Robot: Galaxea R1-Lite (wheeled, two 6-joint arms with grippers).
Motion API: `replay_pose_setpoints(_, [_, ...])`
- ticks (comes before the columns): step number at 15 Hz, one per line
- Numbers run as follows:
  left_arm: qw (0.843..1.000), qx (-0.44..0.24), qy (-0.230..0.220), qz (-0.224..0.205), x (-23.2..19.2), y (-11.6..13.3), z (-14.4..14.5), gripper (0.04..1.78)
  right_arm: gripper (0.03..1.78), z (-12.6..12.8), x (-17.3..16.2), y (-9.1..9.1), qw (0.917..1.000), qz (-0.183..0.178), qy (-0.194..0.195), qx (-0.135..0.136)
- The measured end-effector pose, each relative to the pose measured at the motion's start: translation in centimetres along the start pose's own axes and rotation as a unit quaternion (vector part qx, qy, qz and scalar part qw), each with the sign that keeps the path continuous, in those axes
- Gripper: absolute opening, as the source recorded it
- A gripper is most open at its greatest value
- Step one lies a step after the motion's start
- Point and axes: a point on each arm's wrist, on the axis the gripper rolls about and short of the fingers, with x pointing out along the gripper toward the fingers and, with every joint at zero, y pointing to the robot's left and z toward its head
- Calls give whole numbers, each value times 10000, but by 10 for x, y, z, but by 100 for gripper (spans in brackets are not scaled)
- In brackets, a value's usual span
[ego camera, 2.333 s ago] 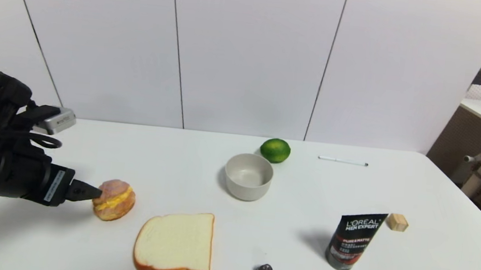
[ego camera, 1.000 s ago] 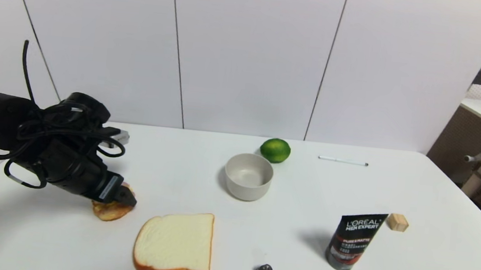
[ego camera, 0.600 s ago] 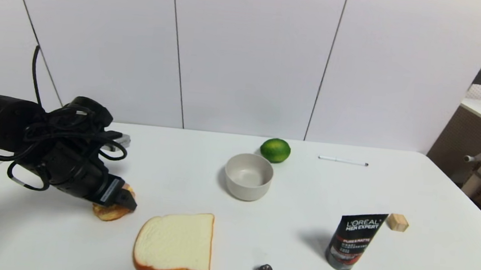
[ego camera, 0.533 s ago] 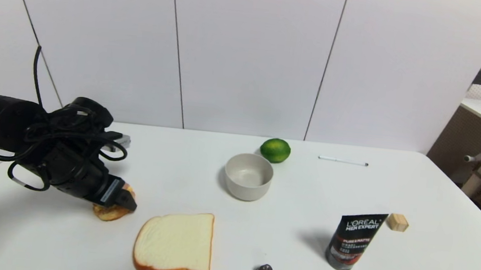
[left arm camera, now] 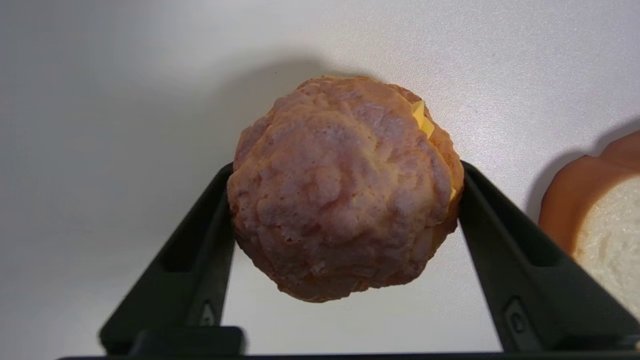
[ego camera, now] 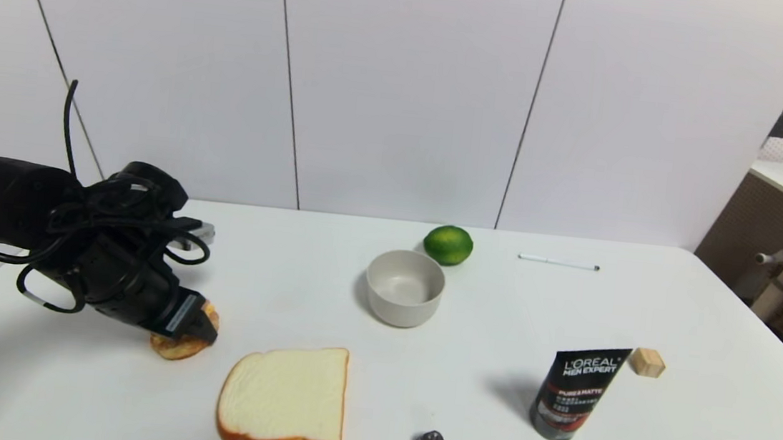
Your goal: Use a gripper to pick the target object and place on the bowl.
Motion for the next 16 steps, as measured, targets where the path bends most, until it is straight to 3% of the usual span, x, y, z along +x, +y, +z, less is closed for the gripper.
replay_pose_setpoints(3, [10000, 7, 2, -2, 0, 0, 0, 95, 171, 0, 0, 0, 10000, -2, 0, -2])
replay_pose_setpoints(5, [10000, 12, -6, 0, 0, 0, 0, 83, 171, 0, 0, 0, 10000, -2, 0, -2])
replay_pose_setpoints(10, [9996, 106, -263, 4, -12, -3, 7, 83, 171, 0, 0, 0, 10000, -2, -2, -2])
replay_pose_setpoints(16, [9915, 720, -1084, -23, -44, -22, 36, 83, 171, 0, 0, 0, 10000, -2, 0, -2])
